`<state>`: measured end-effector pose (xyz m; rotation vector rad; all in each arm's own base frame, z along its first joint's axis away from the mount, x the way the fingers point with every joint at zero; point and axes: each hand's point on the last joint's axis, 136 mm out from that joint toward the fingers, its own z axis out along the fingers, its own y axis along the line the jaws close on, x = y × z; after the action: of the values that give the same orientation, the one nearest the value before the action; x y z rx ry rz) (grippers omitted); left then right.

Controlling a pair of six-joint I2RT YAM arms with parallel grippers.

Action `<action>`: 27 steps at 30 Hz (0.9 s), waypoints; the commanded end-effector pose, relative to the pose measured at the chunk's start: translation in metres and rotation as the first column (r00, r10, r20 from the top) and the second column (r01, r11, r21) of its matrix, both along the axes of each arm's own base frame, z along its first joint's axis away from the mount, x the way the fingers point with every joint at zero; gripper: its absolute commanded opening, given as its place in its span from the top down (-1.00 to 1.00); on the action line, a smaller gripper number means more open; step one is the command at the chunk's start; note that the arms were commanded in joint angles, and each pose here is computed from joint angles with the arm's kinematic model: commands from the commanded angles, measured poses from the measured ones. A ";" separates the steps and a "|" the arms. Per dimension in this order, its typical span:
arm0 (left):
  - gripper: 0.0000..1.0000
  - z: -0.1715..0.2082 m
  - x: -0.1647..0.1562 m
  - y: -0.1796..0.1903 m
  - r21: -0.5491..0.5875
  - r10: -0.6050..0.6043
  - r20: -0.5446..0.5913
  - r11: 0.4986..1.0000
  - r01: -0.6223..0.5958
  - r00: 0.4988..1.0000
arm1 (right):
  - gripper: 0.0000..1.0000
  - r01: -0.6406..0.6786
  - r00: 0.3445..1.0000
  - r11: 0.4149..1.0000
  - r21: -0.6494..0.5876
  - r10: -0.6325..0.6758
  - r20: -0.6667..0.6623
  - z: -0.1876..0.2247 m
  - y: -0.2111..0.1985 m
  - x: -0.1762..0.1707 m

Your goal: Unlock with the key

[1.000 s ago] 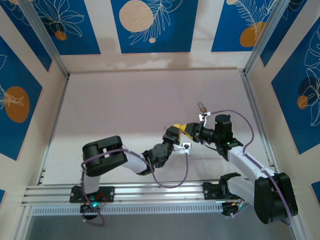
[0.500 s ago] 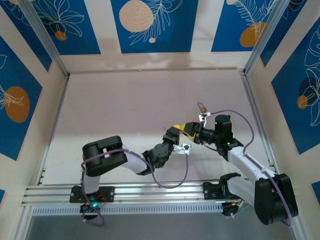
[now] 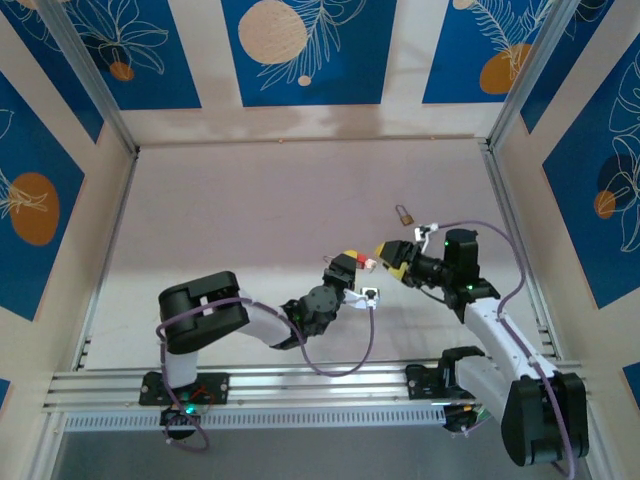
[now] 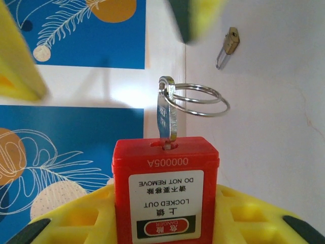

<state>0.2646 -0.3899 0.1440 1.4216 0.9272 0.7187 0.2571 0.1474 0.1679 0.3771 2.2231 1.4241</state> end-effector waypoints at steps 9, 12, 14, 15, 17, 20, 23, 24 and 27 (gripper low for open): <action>0.40 0.005 0.018 0.037 0.032 0.059 -0.170 0.998 -0.054 0.984 | -0.41 0.041 0.989 0.999 -0.011 -0.039 0.142 0.050 -0.029 0.012; 0.41 0.013 0.023 0.047 0.035 0.071 -0.199 0.997 -0.065 0.977 | -0.41 0.051 0.992 0.999 -0.011 -0.050 0.120 0.035 -0.030 0.012; 0.41 0.017 0.028 0.054 0.057 0.086 -0.196 0.995 -0.077 0.977 | -0.41 0.071 0.992 0.997 -0.027 -0.068 0.107 0.025 -0.033 0.014; 0.41 0.019 0.029 0.057 0.062 0.091 -0.195 0.995 -0.080 0.977 | -0.41 0.079 0.991 0.996 -0.033 -0.075 0.106 0.022 -0.034 0.015; 0.40 0.022 0.033 0.064 0.068 0.105 -0.202 0.993 -0.093 0.974 | -0.41 0.093 0.989 0.995 -0.045 -0.087 0.115 0.019 -0.036 0.018; 0.38 0.026 0.037 0.072 0.037 0.112 -0.261 0.994 -0.106 0.959 | -0.41 0.127 0.984 0.989 -0.080 -0.116 0.135 0.016 -0.040 0.023; 0.37 0.018 0.035 0.076 0.031 0.110 -0.405 0.994 -0.107 0.908 | -0.41 0.139 0.984 0.986 -0.093 -0.127 0.129 0.011 -0.042 0.027; 0.38 0.017 0.035 0.077 0.033 0.116 -0.424 0.993 -0.112 0.898 | -0.41 0.134 0.985 0.987 -0.091 -0.122 0.124 0.010 -0.041 0.027; 0.38 0.009 0.037 0.077 0.057 0.127 -0.434 0.992 -0.113 0.892 | -0.41 0.118 0.989 0.989 -0.087 -0.108 0.105 0.004 -0.039 0.028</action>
<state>0.3063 -0.3125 0.1560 1.5746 1.3109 0.5842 0.2837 0.1071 0.1762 0.4122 2.1379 1.2597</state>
